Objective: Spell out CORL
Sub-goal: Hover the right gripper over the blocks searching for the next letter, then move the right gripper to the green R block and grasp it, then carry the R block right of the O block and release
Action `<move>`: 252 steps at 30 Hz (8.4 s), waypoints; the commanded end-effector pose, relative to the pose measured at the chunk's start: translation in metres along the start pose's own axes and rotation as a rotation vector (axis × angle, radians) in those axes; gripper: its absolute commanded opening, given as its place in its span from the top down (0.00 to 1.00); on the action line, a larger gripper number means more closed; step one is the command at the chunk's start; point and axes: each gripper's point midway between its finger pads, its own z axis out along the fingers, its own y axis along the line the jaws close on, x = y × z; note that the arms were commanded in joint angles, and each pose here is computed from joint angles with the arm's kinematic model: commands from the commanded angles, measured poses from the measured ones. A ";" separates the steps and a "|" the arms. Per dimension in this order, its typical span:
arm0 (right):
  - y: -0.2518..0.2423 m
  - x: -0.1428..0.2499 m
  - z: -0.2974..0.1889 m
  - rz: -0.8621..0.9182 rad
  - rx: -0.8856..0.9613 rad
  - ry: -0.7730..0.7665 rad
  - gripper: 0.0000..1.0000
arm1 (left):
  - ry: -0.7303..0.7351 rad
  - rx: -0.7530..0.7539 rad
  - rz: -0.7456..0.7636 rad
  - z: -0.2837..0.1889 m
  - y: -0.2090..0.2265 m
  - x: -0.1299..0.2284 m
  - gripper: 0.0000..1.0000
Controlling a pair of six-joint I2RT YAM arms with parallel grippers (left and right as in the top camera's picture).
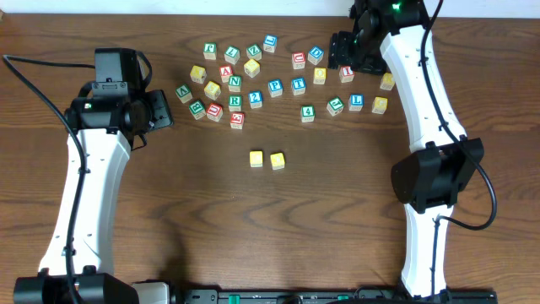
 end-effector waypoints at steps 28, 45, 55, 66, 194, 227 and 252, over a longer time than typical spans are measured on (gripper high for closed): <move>0.007 -0.022 -0.001 -0.037 -0.025 -0.087 0.21 | -0.017 -0.009 0.010 0.000 0.002 -0.007 0.38; 0.016 -0.007 0.026 -0.083 0.000 -0.022 0.22 | -0.035 -0.005 0.009 0.000 0.000 -0.011 0.38; 0.014 -0.008 0.026 -0.096 0.009 -0.023 0.22 | -0.036 -0.005 0.009 0.000 0.000 -0.012 0.38; 0.053 -0.008 0.027 -0.158 -0.041 -0.074 0.21 | -0.042 -0.003 0.008 0.000 0.000 -0.013 0.39; 0.064 0.186 0.130 -0.204 0.223 0.325 0.71 | -0.068 -0.188 -0.158 -0.003 0.078 -0.023 0.38; 0.061 0.177 0.124 -0.286 0.174 0.352 0.75 | -0.068 -0.188 -0.158 -0.003 0.078 -0.023 0.38; 0.058 0.177 0.113 -0.316 0.182 0.378 0.71 | -0.068 -0.188 -0.158 -0.003 0.078 -0.023 0.38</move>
